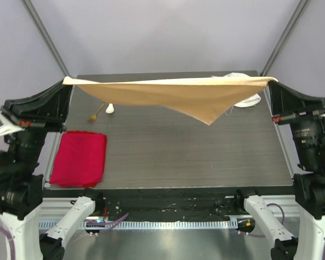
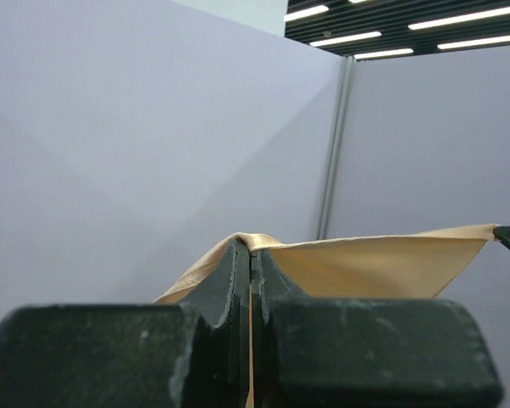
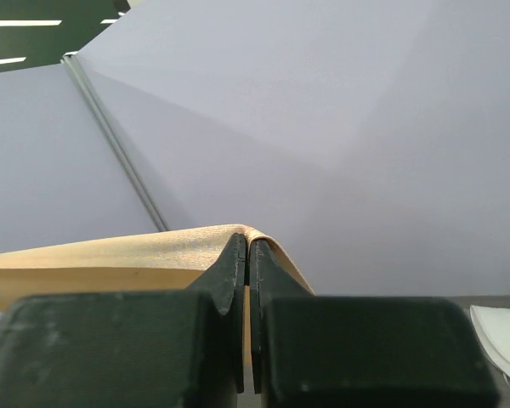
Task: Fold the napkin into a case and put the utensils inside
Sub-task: Flatten out the crumpled napkin at the center of the board.
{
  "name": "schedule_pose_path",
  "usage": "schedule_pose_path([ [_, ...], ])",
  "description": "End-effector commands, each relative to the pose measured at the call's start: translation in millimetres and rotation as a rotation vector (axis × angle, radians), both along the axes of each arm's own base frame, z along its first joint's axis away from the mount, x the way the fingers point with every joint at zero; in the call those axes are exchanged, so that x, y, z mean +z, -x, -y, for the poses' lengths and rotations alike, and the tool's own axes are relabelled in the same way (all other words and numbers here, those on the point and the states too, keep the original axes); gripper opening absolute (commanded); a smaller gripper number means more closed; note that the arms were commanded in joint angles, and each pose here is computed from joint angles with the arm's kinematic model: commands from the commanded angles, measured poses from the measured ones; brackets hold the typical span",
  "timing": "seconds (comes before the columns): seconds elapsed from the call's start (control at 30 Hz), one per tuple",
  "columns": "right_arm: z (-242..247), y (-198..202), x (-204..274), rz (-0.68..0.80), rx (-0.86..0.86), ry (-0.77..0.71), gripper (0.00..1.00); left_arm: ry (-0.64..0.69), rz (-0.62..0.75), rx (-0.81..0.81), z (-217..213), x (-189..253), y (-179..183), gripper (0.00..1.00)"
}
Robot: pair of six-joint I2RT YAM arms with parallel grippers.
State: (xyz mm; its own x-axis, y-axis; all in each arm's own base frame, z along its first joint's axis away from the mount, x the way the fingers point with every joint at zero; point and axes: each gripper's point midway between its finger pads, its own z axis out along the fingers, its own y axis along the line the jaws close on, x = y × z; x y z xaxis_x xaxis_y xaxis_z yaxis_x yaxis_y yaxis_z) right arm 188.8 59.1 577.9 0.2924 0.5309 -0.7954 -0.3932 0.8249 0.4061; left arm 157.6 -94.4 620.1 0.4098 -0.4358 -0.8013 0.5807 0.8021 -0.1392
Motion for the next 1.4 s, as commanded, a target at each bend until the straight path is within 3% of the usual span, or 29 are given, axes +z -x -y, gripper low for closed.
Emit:
schedule_pose_path([
  [0.0, 2, 15, -22, -0.089, -0.005, 0.027, 0.01, -0.064, -0.037, -0.008, 0, -9, 19, 0.0],
  [0.17, 6, 13, -28, -0.113, -0.028, 0.025, 0.01, -0.023, -0.13, 0.017, -2, -29, -5, 0.0],
  [0.3, 4, -43, -61, -0.239, -0.055, 0.037, 0.01, -0.004, -0.377, 0.153, -6, -89, -95, 0.0],
  [0.4, 2, -106, -102, -0.355, -0.085, 0.072, 0.01, -0.016, -0.505, 0.236, -6, -126, -151, 0.0],
  [0.43, -2, -139, -130, -0.435, -0.086, 0.087, 0.01, -0.035, -0.587, 0.258, 0, -154, -186, 0.0],
  [0.5, -8, -170, -140, -0.439, -0.071, 0.108, 0.01, -0.052, -0.662, 0.271, 7, -179, -221, 0.0],
  [0.57, -13, -215, -186, -0.523, -0.072, 0.14, 0.01, -0.092, -0.781, 0.29, 17, -231, -266, 0.0],
  [0.6, -15, -234, -195, -0.51, -0.072, 0.144, 0.01, -0.09, -0.77, 0.294, 19, -239, -282, 0.0],
  [0.63, -16, -248, -210, -0.531, -0.076, 0.156, 0.01, -0.125, -0.833, 0.307, 25, -278, -307, 0.0],
  [0.67, -18, -274, -247, -0.601, -0.076, 0.167, 0.01, -0.132, -0.862, 0.333, 24, -299, -320, 0.0],
  [0.87, -36, -377, -325, -0.612, -0.018, 0.188, 0.01, -0.163, -0.925, 0.36, 36, -406, -408, 0.0],
  [1.03, -51, -458, -388, -0.66, 0.03, 0.197, 0.03, -0.2, -0.931, 0.388, 38, -451, -468, 0.0],
  [1.07, -50, -463, -408, -0.733, 0.026, 0.205, 0.1, -0.212, -0.898, 0.407, 36, -440, -480, 0.05],
  [1.1, -49, -479, -383, -0.692, 0.011, 0.194, 0.39, -0.23, -0.926, 0.418, 34, -461, -488, 0.21],
  [1.13, -48, -489, -415, -0.761, 0.009, 0.197, 0.48, -0.218, -0.941, 0.49, 20, -464, -494, 0.36],
  [1.17, -45, -482, -432, -0.869, 0.005, 0.205, 0.56, -0.22, -0.965, 0.524, 15, -452, -497, 0.59],
  [1.2, -34, -491, -413, -0.852, -0.063, 0.194, 0.73, -0.233, -0.989, 0.557, 7, -458, -500, 0.66],
  [1.27, -23, -484, -417, -0.909, -0.105, 0.186, 0.83, -0.244, -1.033, 0.689, -16, -436, -493, 0.75],
  [1.3, -11, -480, -412, -0.924, -0.159, 0.188, 0.84, -0.231, -1.032, 0.726, -22, -421, -488, 1.0],
  [1.37, 1, -461, -387, -0.937, -0.205, 0.193, 0.85, -0.247, -1.063, 0.77, -33, -405, -471, 1.0],
])
